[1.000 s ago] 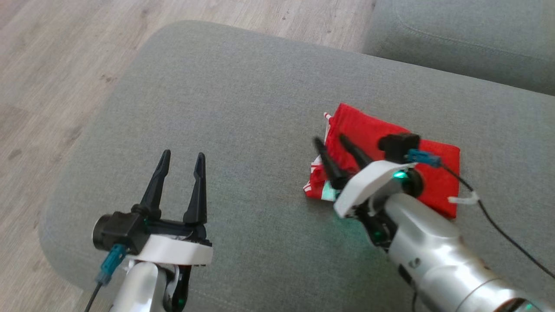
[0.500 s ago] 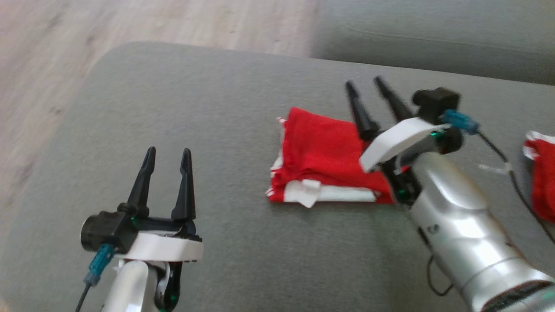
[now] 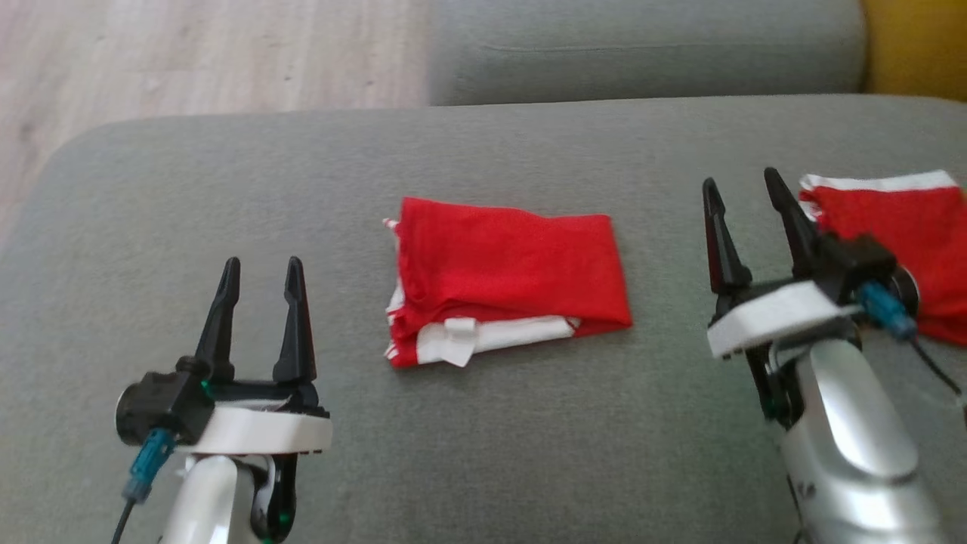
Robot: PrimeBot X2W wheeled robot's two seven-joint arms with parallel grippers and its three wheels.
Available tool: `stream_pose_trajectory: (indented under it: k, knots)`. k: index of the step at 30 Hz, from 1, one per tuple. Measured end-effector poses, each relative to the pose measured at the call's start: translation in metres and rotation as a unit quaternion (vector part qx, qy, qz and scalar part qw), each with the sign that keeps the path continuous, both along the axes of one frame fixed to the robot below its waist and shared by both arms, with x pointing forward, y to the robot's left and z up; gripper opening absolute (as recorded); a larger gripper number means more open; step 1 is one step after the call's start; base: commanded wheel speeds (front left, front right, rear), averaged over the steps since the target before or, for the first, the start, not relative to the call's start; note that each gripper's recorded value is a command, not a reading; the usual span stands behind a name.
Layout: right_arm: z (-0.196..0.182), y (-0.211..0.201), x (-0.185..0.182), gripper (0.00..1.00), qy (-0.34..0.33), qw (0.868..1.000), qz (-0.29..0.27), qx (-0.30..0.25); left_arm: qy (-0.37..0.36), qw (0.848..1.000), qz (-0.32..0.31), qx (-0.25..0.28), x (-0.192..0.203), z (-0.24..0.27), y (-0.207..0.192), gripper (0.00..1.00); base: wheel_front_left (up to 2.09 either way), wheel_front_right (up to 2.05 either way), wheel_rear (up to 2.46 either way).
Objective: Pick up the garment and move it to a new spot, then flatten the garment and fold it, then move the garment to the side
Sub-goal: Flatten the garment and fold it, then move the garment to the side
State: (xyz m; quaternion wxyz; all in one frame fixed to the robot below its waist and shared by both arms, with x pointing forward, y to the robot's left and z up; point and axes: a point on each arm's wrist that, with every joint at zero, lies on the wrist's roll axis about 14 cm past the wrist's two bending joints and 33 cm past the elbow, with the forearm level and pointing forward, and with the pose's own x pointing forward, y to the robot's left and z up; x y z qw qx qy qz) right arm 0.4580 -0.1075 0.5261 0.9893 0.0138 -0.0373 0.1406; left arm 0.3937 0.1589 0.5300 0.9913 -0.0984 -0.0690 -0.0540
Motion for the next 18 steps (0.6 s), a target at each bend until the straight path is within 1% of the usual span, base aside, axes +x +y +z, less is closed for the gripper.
stream_pose_trajectory:
  k: [5,9,12,18]
  knots:
    - [-0.013,-0.024,-0.025,1.0,0.007,0.999,-0.033,-0.002,0.011,1.0,-0.017,-0.002,0.004,-0.008,-0.012,1.0,0.0,0.0,0.0]
    - [-0.026,-0.034,-0.045,1.0,0.025,0.998,-0.049,0.021,0.034,0.999,-0.019,-0.004,-0.001,-0.024,-0.014,1.0,0.0,0.0,0.0]
    - [-0.024,-0.04,-0.048,1.0,0.023,0.998,-0.058,0.032,0.039,0.999,-0.023,-0.004,-0.003,-0.027,-0.017,1.0,0.0,0.0,0.0]
    - [-0.02,-0.04,-0.048,1.0,0.017,0.998,-0.059,0.033,0.037,0.999,-0.022,-0.004,-0.002,-0.026,-0.017,1.0,0.0,0.0,0.0]
